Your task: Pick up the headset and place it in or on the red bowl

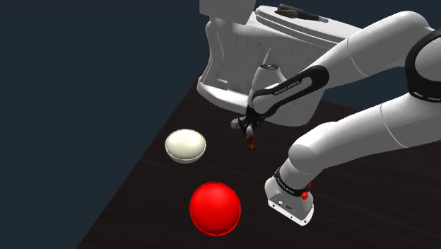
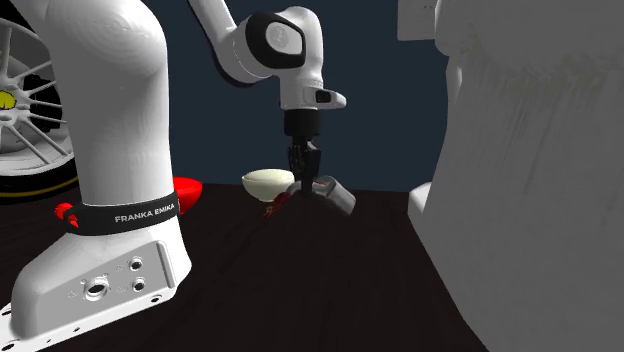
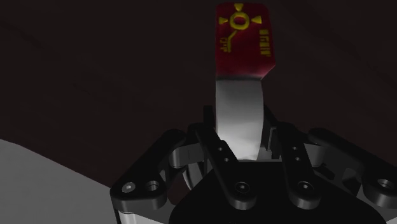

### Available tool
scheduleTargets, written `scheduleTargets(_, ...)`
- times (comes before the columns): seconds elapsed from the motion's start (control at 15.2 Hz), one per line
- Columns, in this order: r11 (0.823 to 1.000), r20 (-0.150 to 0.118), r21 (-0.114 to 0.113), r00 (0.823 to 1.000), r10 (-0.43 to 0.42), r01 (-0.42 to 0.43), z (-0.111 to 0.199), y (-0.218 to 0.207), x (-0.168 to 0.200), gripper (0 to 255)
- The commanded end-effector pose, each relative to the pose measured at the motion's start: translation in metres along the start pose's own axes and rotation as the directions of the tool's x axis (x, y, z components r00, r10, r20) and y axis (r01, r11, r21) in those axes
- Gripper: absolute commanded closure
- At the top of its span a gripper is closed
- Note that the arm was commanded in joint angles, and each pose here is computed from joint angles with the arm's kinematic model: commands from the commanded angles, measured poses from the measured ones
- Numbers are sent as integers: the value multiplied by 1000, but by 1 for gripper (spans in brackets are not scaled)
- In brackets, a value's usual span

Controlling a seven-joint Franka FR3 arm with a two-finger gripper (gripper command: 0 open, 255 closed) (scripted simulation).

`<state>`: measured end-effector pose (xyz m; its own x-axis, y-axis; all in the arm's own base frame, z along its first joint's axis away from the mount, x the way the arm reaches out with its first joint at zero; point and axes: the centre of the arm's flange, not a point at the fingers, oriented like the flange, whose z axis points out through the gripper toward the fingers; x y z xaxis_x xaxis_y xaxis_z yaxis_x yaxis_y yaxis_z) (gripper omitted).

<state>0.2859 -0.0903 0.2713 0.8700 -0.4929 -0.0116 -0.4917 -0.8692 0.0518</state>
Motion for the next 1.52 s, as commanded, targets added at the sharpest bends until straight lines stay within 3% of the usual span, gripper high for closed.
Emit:
scheduleTargets(0.0,1000,1,0,1000,0,0,-11,1,1,255)
scheduleTargets(1.45,1000,1,0,1000,0,0,-127,7,0,255)
